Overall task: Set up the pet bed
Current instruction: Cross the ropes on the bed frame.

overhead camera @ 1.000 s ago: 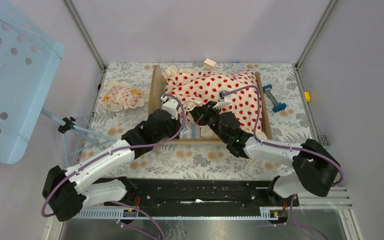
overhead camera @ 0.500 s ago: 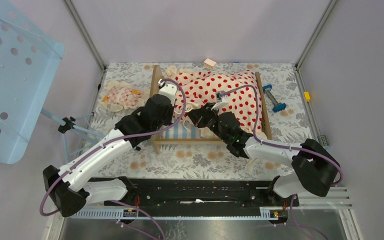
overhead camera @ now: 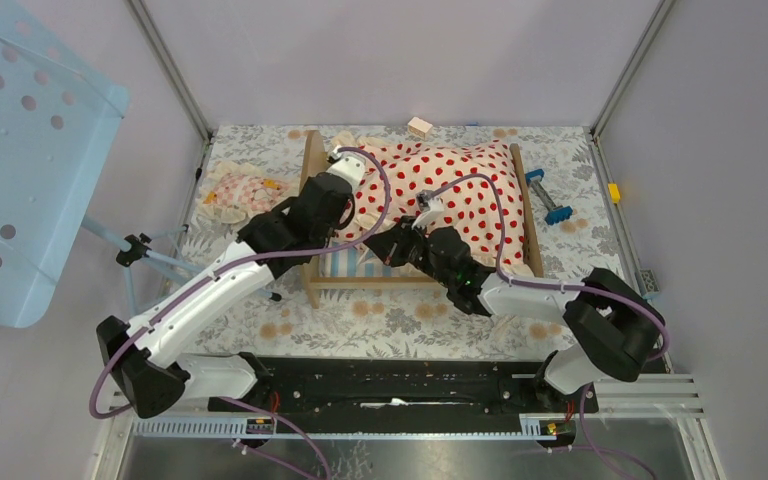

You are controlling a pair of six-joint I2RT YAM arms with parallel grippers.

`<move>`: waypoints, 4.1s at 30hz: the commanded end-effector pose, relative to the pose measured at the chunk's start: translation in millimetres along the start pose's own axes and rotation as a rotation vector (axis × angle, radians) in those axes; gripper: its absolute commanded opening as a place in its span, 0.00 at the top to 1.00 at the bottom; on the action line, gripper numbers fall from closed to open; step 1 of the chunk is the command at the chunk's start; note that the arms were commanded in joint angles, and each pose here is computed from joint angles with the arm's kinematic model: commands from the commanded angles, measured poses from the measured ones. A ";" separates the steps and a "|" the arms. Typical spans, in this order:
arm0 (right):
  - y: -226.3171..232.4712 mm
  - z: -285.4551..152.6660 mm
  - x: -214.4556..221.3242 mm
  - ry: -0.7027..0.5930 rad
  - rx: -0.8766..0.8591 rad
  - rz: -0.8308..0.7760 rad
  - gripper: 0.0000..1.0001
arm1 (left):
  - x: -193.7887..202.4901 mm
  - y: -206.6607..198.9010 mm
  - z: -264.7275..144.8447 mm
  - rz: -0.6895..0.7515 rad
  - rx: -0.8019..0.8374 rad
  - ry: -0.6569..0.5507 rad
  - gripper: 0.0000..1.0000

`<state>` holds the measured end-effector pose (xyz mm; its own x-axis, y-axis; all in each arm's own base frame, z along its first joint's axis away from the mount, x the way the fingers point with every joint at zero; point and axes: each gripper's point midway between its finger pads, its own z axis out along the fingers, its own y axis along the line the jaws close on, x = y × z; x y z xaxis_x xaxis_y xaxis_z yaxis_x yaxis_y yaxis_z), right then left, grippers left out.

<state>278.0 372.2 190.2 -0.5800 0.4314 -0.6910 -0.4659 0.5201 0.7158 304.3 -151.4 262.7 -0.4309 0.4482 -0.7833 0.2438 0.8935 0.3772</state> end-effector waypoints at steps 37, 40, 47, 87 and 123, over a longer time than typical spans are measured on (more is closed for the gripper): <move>21.4 0.2 55.7 0.119 -0.112 0.042 1.00 | 63.1 -19.9 -16.3 -0.133 0.099 0.129 0.45; 22.4 0.4 54.9 0.122 -0.108 0.030 1.00 | 54.3 -17.6 -25.7 -0.171 0.122 0.098 0.43; 29.9 6.9 46.4 0.130 -0.100 -0.023 1.00 | 10.2 2.5 -57.9 -0.303 0.153 -0.049 0.31; 96.7 0.9 90.9 0.459 -0.077 -0.227 0.95 | 46.0 38.4 14.7 -0.576 0.137 0.097 0.50; 139.2 -7.6 115.3 0.530 -0.252 0.218 0.62 | 55.7 26.5 20.4 -0.584 0.179 0.128 0.49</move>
<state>150.0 481.9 201.0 -0.8881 0.0549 -0.4564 -0.4188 0.3125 0.8526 297.7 -99.2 211.3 -0.6640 -0.0787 -0.7435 0.0651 0.9846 -0.1624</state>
